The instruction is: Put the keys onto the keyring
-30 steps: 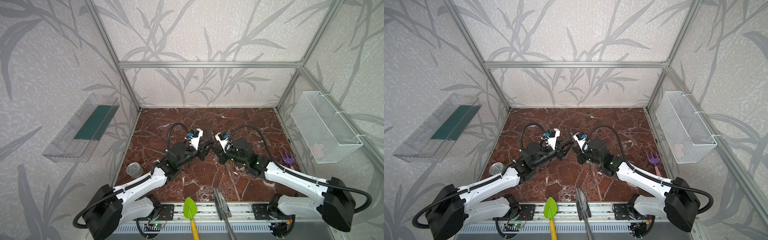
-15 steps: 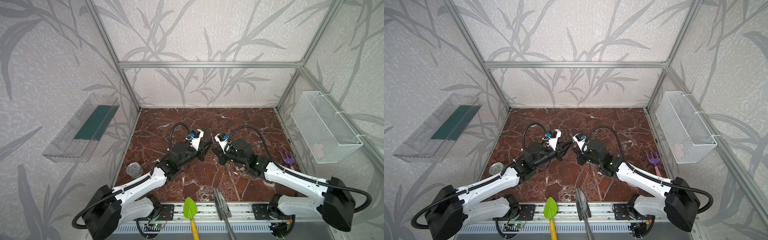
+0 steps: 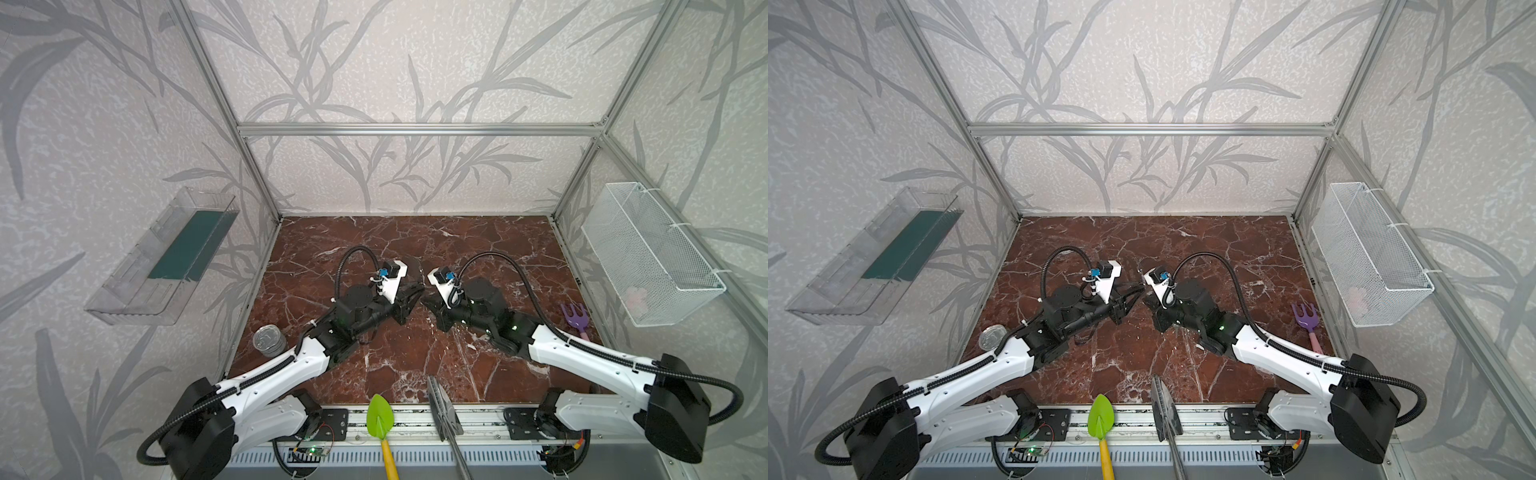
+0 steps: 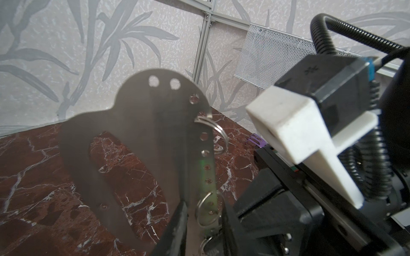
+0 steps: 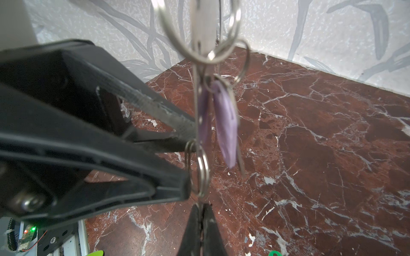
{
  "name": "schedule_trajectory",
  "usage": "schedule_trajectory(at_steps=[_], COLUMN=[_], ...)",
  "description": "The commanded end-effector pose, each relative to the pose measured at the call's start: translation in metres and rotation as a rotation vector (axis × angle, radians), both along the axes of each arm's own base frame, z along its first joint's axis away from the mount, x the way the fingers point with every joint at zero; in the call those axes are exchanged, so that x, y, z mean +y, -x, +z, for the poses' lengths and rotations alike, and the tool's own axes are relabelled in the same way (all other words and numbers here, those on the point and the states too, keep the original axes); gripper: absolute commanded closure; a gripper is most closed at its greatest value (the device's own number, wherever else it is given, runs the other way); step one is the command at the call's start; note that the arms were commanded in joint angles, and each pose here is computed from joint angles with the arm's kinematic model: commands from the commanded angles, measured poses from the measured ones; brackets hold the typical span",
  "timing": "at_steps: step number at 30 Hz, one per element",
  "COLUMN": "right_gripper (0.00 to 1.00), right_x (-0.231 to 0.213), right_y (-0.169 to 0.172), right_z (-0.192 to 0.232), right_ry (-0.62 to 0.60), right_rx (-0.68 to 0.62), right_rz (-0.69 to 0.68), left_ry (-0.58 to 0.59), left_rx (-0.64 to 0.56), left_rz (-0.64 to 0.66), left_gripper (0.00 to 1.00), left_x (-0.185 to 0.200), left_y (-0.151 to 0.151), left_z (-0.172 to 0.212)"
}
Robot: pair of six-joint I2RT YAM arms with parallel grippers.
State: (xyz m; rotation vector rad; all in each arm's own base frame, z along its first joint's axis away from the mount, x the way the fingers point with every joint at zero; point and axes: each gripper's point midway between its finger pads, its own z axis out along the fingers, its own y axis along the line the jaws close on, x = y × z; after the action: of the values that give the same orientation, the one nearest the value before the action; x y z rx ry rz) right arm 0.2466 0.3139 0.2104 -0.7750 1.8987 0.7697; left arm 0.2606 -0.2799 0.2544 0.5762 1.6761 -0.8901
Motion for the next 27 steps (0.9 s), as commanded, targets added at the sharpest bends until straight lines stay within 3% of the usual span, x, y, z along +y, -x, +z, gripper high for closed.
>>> schedule_trajectory(at_steps=[1, 9, 21, 27], right_gripper=[1.00, 1.00, 1.00, 1.00], right_x=[0.0069, 0.0092, 0.0084, 0.0085], right_y=[0.0028, 0.0065, 0.0053, 0.0048], right_z=[0.0260, 0.0286, 0.0269, 0.0275], right_ry=[-0.057, -0.064, -0.050, -0.051], right_rx=[-0.060, -0.068, -0.078, -0.081], right_rz=[0.031, 0.051, 0.042, 0.040], left_ry=[0.028, 0.019, 0.015, 0.010], left_rx=[-0.019, -0.002, -0.001, -0.013], left_rz=[-0.025, -0.008, -0.029, -0.003], left_gripper=[0.70, 0.71, 0.87, 0.90], left_x=[-0.0031, -0.0038, -0.0058, -0.0004], left_y=[0.0039, -0.0007, 0.0015, 0.0006], left_z=[0.0119, 0.0083, 0.0087, 0.0096])
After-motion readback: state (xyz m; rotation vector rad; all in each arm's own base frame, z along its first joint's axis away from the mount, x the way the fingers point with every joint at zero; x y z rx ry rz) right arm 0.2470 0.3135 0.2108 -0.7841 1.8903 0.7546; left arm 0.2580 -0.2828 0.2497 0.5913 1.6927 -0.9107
